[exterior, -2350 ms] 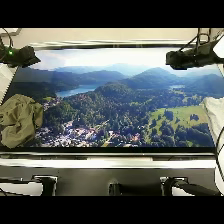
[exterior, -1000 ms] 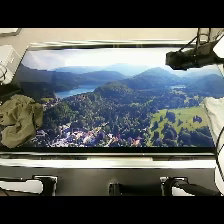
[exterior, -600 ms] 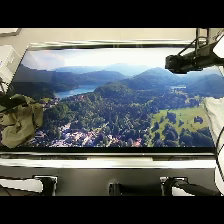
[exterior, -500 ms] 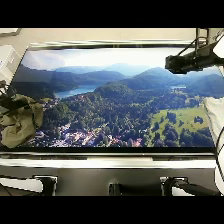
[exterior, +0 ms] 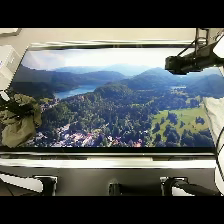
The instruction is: Fold the clothes and pants, and hang the long-sleeved shirts on hangers.
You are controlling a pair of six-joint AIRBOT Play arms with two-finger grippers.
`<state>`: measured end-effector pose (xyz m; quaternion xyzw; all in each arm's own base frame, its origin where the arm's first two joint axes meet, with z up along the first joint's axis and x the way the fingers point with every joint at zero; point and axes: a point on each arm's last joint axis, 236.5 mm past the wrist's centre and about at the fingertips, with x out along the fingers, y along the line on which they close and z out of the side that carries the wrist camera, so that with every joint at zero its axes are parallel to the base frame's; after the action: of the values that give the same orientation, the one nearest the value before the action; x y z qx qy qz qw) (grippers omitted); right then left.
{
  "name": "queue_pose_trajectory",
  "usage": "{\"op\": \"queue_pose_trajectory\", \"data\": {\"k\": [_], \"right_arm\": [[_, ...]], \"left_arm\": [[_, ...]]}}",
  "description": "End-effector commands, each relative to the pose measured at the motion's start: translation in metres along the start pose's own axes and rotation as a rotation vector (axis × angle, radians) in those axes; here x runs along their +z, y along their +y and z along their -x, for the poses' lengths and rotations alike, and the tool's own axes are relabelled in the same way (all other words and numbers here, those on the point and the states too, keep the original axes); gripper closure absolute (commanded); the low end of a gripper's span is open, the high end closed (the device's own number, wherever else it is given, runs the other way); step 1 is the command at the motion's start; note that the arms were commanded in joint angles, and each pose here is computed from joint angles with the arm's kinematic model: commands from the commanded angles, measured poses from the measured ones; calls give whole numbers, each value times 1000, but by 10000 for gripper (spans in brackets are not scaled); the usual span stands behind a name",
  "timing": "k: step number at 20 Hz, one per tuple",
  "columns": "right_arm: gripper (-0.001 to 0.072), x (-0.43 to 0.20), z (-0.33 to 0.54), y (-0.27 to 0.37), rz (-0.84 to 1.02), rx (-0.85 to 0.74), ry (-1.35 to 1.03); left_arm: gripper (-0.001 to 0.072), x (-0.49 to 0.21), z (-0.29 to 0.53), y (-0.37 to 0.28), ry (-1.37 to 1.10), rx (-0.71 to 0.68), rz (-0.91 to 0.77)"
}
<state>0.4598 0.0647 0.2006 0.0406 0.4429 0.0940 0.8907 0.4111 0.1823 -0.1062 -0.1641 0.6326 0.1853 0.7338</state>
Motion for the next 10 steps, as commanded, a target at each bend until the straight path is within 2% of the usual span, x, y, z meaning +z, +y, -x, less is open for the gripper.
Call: {"op": "queue_pose_trajectory", "data": {"k": [1, 3, 6, 10], "right_arm": [[673, 0, 2, 9, -7, 38, -4], [577, 2, 8, 18, -25, 70, -14], [568, 4, 33, 24, -98, 80, -51], [569, -7, 80, 33, -109, 86, -74]], "left_arm": [[684, 14, 32, -36, -34, -128, 36], [685, 20, 79, -76, -50, -245, -12], [685, 1, 160, -156, -72, -411, -129], [684, -52, 216, -249, -94, -496, -248]]}}
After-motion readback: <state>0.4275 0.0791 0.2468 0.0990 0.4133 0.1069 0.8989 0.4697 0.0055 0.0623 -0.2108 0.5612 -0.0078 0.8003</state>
